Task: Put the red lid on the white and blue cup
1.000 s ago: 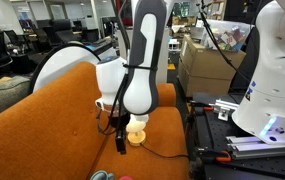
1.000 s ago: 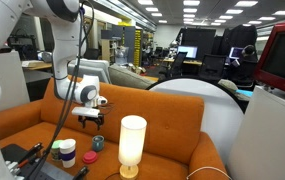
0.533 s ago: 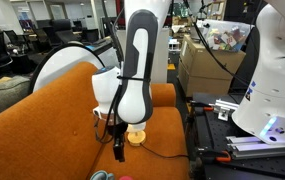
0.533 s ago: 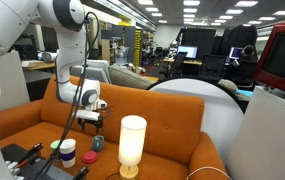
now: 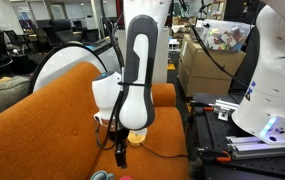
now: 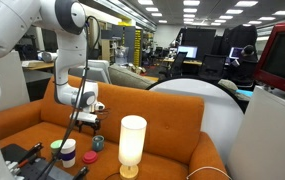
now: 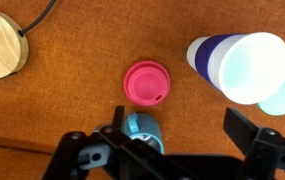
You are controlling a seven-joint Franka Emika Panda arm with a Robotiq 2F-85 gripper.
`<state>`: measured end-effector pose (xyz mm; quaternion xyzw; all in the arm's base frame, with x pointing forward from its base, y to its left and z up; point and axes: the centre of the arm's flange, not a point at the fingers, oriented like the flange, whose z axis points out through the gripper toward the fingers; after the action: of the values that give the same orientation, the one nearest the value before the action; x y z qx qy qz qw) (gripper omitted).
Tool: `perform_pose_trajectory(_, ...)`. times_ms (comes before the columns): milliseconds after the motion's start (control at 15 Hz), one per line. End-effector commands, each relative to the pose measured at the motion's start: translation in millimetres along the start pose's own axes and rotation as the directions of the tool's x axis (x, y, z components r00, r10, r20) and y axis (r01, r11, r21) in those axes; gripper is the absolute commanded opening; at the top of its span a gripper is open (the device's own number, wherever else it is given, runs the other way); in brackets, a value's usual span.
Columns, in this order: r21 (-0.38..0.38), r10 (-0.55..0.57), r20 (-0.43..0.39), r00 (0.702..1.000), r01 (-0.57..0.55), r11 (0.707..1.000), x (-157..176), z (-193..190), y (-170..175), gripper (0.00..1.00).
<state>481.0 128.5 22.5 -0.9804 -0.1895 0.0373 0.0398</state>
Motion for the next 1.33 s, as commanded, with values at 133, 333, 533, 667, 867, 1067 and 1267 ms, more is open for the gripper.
perform_pose_trajectory(133, 0.021, -0.013, 0.042, 0.999, 0.012, 1.000, 11, 43, -5, 1.00)
perform_pose_trajectory(333, 0.045, -0.057, 0.065, 0.996, 0.054, 0.997, 16, 71, -9, 1.00)
perform_pose_trajectory(533, 0.059, -0.067, 0.072, 0.995, 0.063, 0.996, 26, 92, -11, 1.00)
perform_pose_trajectory(667, 0.048, -0.045, 0.057, 0.997, 0.042, 0.998, 18, 86, -15, 1.00)
perform_pose_trajectory(867, 0.048, -0.046, 0.057, 0.997, 0.043, 0.998, 22, 86, -13, 1.00)
perform_pose_trajectory(1067, 0.048, -0.046, 0.058, 0.997, 0.044, 0.998, 22, 86, -13, 1.00)
perform_pose_trajectory(1267, 0.047, -0.052, 0.047, 0.998, 0.050, 0.998, 22, 79, -16, 1.00)
